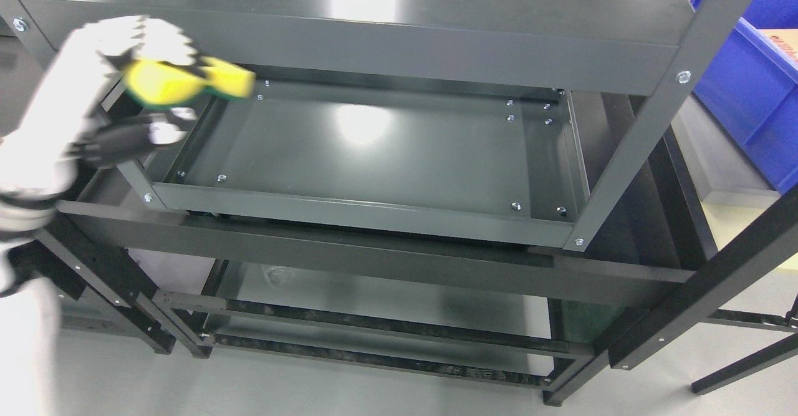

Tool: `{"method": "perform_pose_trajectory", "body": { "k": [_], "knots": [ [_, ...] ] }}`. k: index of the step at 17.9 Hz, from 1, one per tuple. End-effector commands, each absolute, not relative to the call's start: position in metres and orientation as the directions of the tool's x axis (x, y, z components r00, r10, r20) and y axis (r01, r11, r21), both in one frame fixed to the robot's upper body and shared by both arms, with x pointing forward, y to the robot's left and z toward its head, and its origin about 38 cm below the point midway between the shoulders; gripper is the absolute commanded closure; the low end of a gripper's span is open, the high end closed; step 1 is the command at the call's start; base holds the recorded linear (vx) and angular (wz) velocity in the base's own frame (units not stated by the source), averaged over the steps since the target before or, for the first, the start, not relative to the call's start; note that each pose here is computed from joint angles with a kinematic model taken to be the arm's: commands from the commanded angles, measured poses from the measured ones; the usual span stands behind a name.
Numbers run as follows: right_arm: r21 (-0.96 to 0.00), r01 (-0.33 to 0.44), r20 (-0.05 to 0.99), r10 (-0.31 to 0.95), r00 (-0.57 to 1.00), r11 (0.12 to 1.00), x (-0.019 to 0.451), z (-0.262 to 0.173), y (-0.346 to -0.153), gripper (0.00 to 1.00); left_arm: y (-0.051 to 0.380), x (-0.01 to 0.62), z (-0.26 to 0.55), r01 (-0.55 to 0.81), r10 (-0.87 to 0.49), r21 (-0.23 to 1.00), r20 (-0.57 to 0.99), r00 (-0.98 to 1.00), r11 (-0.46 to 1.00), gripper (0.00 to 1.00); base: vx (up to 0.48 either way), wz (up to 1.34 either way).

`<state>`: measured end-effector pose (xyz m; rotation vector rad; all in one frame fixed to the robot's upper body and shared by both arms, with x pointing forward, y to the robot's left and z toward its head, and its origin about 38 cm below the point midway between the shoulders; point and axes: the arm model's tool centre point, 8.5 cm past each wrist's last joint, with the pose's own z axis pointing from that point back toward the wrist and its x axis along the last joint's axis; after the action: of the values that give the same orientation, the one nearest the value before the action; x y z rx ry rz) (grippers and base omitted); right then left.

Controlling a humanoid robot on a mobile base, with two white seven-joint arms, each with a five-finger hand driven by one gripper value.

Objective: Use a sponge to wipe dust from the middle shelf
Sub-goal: 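Sweep the sponge across the shelf surface toward the near side with the left hand, then push the sponge back across the shelf toward the far corner with the left hand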

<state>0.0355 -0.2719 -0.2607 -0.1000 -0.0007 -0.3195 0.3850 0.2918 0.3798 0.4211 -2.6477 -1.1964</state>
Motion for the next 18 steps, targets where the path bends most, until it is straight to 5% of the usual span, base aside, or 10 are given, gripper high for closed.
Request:
{"method": "perform_pose_trajectory", "body": {
  "k": [1,6,12,18],
  "knots": [
    [-0.112,0.314,0.039,-0.312,0.949,0.943,0.041,-0.26,-0.284,0.0,0.061,0.384,0.355,0.115,0.066,0.858,0.095,-0.993,0.501,0.85,0.0,0.0],
    [-0.112,0.316,0.039,-0.313,0.949,0.942,0.041,-0.26,-0.284,0.0,0.018,0.398,0.378,0.161,0.089,0.837,0.134,-0.987,0.523,0.84,0.0,0.0],
    [-0.112,0.316,0.039,-0.313,0.949,0.942,0.041,-0.26,-0.284,0.0,-0.05,0.384,0.35,0.226,0.161,0.915,0.181,-0.97,0.335,0.84,0.002,-0.01],
    [-0.112,0.316,0.039,-0.313,0.949,0.942,0.041,-0.26,-0.284,0.0,-0.061,0.371,0.324,0.271,0.198,0.919,0.22,-0.955,0.287,0.83,0.002,-0.1]
  ]
}}
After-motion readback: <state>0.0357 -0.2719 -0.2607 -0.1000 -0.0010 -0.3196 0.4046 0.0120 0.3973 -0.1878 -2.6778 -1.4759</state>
